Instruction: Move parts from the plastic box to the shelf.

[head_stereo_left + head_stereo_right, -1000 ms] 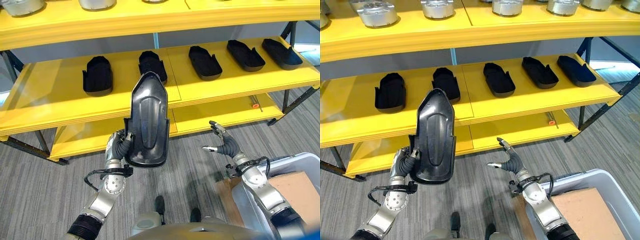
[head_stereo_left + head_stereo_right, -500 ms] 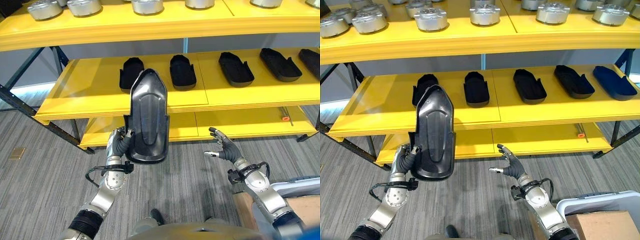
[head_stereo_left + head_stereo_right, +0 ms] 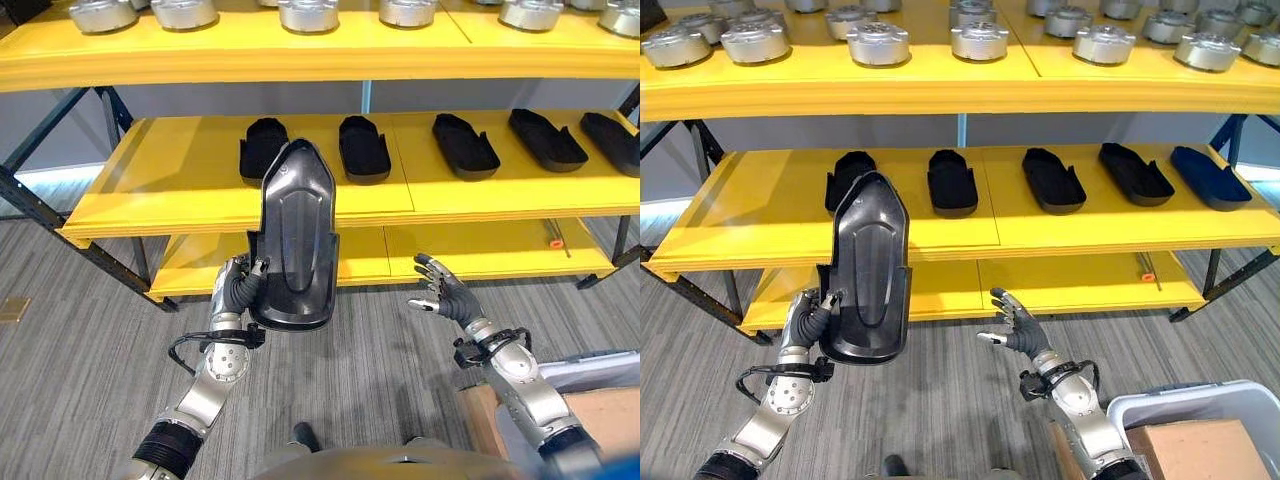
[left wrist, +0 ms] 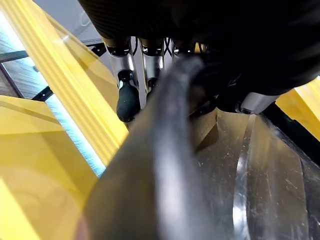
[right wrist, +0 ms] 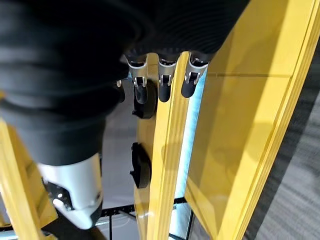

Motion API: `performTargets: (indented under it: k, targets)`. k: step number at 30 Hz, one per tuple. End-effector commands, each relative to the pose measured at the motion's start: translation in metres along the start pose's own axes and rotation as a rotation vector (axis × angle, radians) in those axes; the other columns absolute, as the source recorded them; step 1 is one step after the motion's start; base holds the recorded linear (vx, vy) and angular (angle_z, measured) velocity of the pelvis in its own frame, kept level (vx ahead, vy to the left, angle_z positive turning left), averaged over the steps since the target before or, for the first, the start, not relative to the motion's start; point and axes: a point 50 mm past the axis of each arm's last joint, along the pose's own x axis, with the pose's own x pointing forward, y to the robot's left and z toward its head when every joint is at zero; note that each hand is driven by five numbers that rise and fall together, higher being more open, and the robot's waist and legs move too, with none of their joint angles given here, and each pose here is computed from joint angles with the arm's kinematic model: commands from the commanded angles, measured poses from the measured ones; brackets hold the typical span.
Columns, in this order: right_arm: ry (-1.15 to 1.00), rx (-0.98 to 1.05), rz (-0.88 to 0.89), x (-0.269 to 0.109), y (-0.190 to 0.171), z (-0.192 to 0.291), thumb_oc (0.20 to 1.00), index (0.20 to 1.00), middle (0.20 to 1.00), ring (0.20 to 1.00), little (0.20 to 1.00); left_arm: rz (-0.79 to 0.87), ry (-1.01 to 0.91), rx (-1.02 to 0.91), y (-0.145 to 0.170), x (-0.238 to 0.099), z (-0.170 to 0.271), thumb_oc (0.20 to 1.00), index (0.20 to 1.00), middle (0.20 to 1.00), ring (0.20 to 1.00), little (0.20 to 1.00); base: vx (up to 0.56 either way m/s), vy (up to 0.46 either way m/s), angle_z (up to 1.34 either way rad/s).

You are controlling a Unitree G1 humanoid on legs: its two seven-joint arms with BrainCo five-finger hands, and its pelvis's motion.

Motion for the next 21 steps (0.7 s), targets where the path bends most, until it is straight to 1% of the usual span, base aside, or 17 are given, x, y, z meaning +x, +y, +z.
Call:
performTargets:
  k: [1,7,8,21]
  targets:
    - [-0.079,0.037,-0.023,0.005,-0.004,0.013,1.000,1.000,1.000,1.000,1.000,0.078,-0.155,-0.061,0.012,0.016,0.027,0.200,0.200,0.200,0.200,0.200,0.00,0.005,0.07]
    - [-0.091,0.029,-0.031,0.006,-0.003,0.016,1.000,1.000,1.000,1.000,1.000,0.082,-0.148,-0.062,0.012,0.015,0.028,0.200,0.200,0.200,0.200,0.200,0.00,0.001,0.02]
    - [-0.229,0.019,-0.019,0.009,-0.001,0.041,1.000,1.000,1.000,1.000,1.000,0.088,-0.087,-0.231,0.015,0.027,0.040,0.200,0.200,0.200,0.200,0.200,0.00,0.000,0.00]
    - [-0.207,0.014,-0.005,0.008,0.001,0.039,1.000,1.000,1.000,1.000,1.000,0.095,-0.076,-0.229,0.016,0.021,0.035,0.200,0.200,0.200,0.200,0.200,0.01,0.000,0.00]
